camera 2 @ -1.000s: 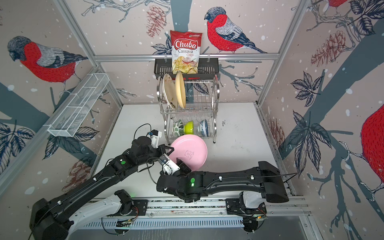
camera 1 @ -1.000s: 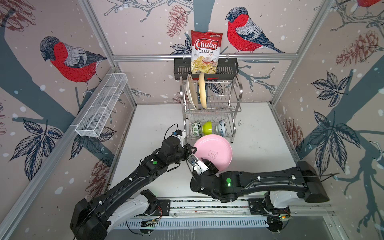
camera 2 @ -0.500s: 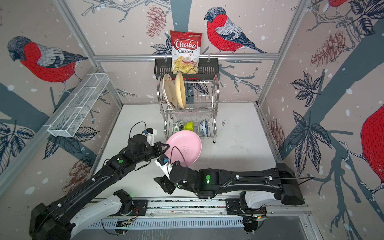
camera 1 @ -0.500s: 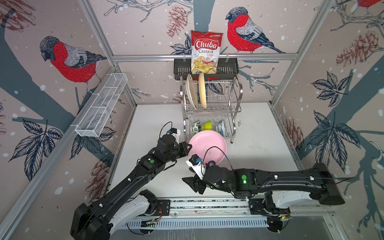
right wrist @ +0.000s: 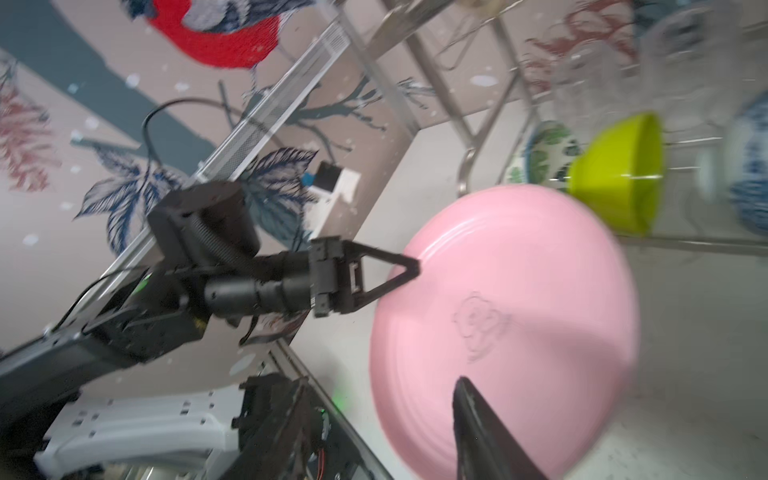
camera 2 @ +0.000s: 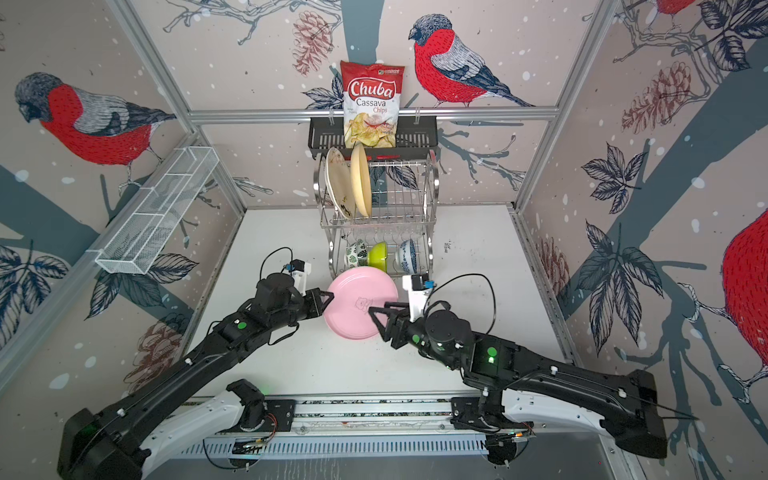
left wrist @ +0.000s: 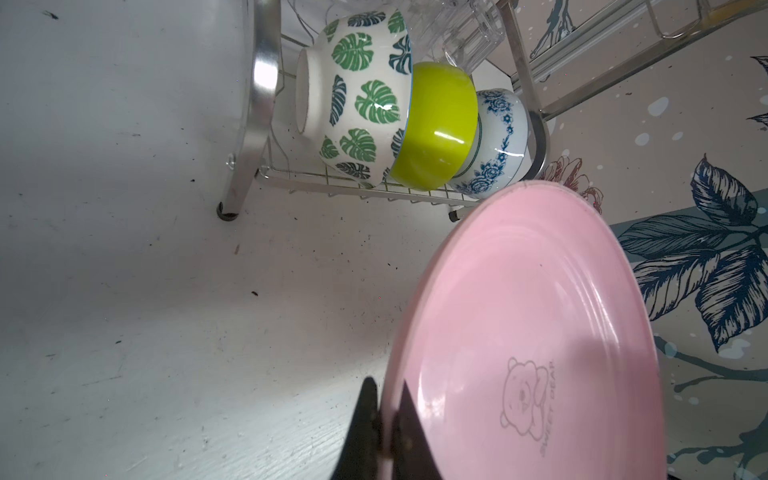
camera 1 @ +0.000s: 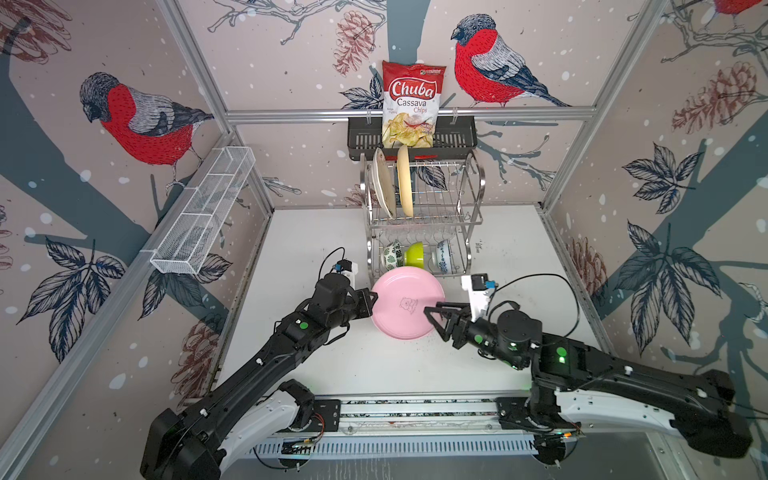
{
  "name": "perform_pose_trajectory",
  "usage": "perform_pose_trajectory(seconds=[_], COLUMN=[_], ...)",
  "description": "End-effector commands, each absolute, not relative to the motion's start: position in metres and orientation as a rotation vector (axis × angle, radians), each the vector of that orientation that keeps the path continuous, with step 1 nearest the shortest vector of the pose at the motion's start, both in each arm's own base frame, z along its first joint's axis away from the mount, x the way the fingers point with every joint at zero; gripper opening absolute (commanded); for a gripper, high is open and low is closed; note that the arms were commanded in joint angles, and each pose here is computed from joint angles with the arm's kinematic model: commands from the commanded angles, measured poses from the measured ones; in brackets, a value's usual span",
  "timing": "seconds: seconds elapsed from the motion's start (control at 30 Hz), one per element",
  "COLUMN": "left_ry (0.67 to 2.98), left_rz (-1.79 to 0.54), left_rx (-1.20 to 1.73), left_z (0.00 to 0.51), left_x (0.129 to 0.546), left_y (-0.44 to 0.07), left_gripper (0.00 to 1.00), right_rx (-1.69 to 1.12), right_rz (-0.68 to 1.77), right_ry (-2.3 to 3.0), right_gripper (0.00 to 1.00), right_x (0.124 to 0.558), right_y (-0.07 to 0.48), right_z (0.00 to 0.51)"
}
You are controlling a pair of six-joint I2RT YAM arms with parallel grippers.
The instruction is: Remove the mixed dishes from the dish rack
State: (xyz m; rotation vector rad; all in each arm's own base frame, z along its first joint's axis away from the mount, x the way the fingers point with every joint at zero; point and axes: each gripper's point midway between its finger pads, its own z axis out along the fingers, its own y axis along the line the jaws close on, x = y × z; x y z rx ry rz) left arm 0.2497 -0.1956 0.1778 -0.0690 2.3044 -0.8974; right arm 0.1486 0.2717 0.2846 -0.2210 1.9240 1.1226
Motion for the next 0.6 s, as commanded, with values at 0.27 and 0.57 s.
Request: perform_pose_trajectory(seconds=[0.27, 0.57], left_ry=[2.281, 2.287], left_rz=[-0.829, -0.902], left_rx=[-0.001, 0.006], left_z=[0.170, 0.158], left_x=[0.265, 0.263], left_y=[-0.199, -0.209], left_gripper=[0.00, 0.00], right_rx=[0.058, 0.036], right_rz=[0.992, 1.020], right_ry=[2.063, 2.179], right_gripper=[0.45, 0.40], right_x=[0.186, 0.206], right_y=[0.223, 0.242], right_z=[0.231, 0.192])
